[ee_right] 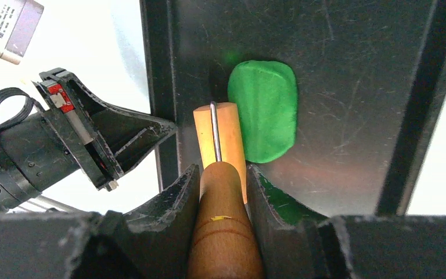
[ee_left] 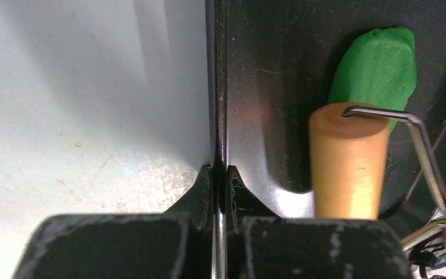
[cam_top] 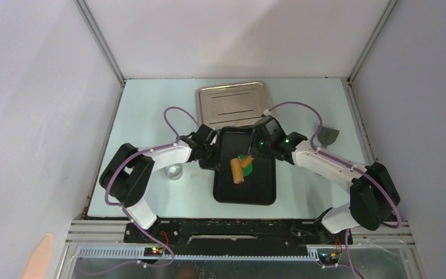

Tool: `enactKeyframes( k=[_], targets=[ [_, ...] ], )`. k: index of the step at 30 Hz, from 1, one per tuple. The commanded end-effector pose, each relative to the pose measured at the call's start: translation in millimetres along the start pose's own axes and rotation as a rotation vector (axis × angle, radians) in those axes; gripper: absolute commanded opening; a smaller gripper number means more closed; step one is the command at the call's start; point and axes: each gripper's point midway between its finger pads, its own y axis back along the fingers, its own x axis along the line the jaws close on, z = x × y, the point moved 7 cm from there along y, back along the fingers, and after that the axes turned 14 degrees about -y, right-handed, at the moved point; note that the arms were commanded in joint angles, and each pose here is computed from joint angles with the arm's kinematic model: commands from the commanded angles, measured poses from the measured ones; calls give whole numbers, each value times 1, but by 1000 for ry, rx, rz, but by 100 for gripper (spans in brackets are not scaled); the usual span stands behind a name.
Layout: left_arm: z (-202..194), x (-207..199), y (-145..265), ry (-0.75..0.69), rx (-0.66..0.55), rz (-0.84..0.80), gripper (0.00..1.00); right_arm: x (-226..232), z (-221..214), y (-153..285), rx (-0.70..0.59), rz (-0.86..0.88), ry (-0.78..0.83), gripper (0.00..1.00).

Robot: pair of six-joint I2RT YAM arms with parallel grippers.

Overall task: Roll out the dumpling wrappers from the dough
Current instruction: Flatten out the dough on the work surface.

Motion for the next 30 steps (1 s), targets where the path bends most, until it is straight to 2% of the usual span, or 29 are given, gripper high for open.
enactKeyframes(
  k=[1,9,15,22,27,30],
  targets=[
    [-21,5,-1,-105,72,9,0,-32,0,23,52,-116,8,0],
    [-23,5,6,-107,84,17,1,-35,14,34,22,-105,-58,0],
    [-15,1,27,-101,53,23,31,-23,21,45,41,-1,-96,0],
    [6,-4,79,-129,-47,75,67,-10,37,67,-8,139,-102,0],
    [18,-13,116,-134,-129,45,70,1,48,80,-37,242,-115,0],
    [25,-22,134,-113,-197,-66,73,12,53,90,-47,331,-118,0]
  ],
)
